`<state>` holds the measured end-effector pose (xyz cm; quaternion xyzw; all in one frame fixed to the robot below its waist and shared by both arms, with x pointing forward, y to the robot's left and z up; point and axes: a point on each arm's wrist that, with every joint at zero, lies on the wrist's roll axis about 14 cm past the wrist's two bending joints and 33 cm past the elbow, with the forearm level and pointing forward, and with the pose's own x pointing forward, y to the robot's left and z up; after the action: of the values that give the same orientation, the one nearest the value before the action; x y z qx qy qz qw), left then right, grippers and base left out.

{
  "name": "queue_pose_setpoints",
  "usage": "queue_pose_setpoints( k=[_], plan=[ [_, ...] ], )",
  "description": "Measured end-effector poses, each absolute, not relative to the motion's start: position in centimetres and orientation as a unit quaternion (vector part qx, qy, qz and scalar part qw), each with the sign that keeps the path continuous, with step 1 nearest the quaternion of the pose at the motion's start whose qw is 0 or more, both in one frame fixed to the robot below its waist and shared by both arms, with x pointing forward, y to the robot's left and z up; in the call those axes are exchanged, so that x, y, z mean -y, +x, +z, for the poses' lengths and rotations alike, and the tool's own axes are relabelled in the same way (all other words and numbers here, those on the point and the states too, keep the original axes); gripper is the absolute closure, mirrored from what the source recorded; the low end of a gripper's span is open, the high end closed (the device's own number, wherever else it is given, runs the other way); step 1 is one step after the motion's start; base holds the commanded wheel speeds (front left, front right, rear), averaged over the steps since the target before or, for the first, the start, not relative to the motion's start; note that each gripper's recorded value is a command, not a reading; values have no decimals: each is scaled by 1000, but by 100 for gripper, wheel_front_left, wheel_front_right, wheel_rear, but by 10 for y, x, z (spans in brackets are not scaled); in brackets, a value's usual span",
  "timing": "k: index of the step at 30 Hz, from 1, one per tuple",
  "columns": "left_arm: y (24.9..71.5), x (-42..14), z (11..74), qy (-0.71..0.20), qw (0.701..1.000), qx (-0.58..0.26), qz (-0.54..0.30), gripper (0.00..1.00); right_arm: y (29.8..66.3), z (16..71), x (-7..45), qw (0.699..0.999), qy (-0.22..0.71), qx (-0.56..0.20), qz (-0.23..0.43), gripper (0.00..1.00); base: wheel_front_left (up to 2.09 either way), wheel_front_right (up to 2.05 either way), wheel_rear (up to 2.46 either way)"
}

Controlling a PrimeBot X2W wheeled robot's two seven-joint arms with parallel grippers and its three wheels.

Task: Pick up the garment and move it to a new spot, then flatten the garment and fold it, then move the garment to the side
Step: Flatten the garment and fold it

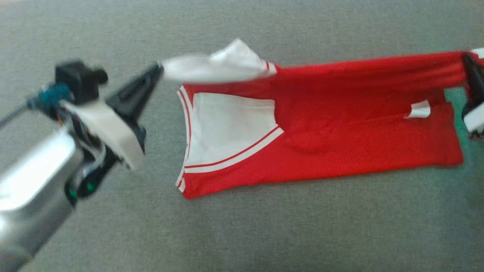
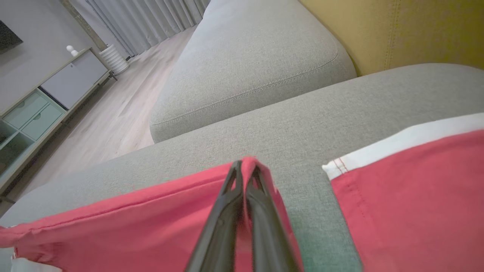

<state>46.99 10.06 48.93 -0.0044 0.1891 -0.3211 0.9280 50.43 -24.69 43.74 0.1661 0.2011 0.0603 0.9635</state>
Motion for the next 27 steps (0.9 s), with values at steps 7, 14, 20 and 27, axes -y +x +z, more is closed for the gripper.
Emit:
queue_pose_setpoints(
  k=[7,14,20,27],
  plan=[
    [417,-100,477,-46,926,-208,-312,100,477,423,244,961,171,-209,66,100,0,0,0],
    [384,-94,462,-85,918,-234,-308,100,451,410,248,957,177,-224,57,100,0,0,0],
    [372,-89,450,-99,912,-254,-307,100,444,406,253,957,176,-224,48,89,0,0,0],
    [365,-85,440,-112,911,-262,-299,61,430,398,254,954,187,-231,36,0,0,0,0]
  ],
)
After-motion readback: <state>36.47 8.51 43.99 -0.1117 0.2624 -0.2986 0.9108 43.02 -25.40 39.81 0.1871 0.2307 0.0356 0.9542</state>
